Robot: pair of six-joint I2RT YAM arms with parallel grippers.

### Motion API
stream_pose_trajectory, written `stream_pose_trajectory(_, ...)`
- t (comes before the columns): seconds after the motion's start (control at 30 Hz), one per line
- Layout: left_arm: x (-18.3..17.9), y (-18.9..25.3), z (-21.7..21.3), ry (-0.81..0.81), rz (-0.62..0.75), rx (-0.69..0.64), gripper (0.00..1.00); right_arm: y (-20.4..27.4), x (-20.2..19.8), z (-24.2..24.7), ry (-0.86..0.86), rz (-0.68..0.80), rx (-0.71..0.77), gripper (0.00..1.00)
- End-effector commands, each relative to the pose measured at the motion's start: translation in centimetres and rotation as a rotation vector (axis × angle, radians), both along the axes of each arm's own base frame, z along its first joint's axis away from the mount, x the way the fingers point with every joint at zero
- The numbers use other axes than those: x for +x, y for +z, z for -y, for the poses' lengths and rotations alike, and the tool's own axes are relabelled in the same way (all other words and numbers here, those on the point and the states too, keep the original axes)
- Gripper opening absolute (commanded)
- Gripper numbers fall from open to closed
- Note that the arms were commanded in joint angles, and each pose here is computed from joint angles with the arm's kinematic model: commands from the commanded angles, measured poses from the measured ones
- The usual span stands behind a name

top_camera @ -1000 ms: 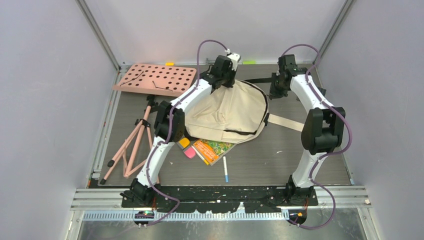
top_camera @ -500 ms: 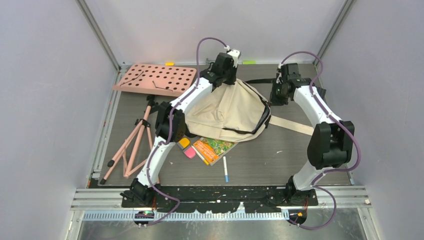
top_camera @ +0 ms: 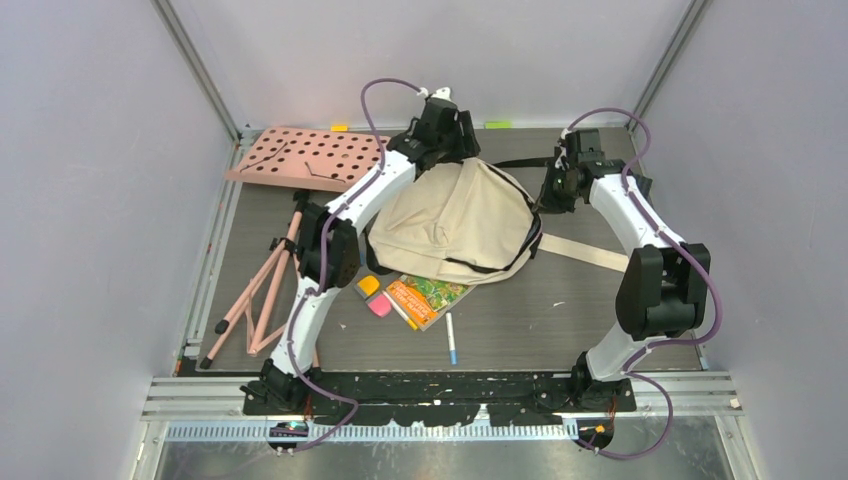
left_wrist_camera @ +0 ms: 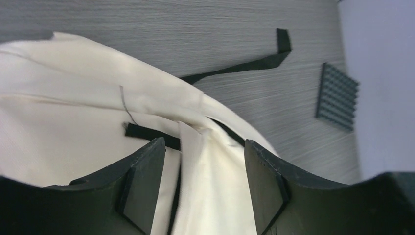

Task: Pack the student bag
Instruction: Zip the student bag at the center of the board.

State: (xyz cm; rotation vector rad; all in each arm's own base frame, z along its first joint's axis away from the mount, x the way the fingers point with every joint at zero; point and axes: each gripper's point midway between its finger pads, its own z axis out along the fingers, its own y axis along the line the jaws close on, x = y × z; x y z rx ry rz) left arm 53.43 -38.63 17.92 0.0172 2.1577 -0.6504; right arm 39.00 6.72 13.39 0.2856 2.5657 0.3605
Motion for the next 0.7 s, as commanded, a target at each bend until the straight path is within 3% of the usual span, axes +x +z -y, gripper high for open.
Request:
stream_pose_trajectory(0.0, -3.3, 4.9, 2.7, 0.061, -0.096, -0.211, 0.63, 1.2, 0.4, -0.7, 0.009, 0.046, 0.044, 0.01)
stream_pose_trajectory(0.37, -8.2, 1.5, 8.8, 0.034, -0.326, -0.323, 0.69, 1.2, 1.1, -1.0, 0.032, 0.09, 0.053, 0.01)
stream_pose_trajectory(0.67, -8.4, -1.8, 11.1, 0.066, -0.426, -0.375, 0.69, 1.8, 1.4, -1.1, 0.049, 0.121, 0.054, 0.01)
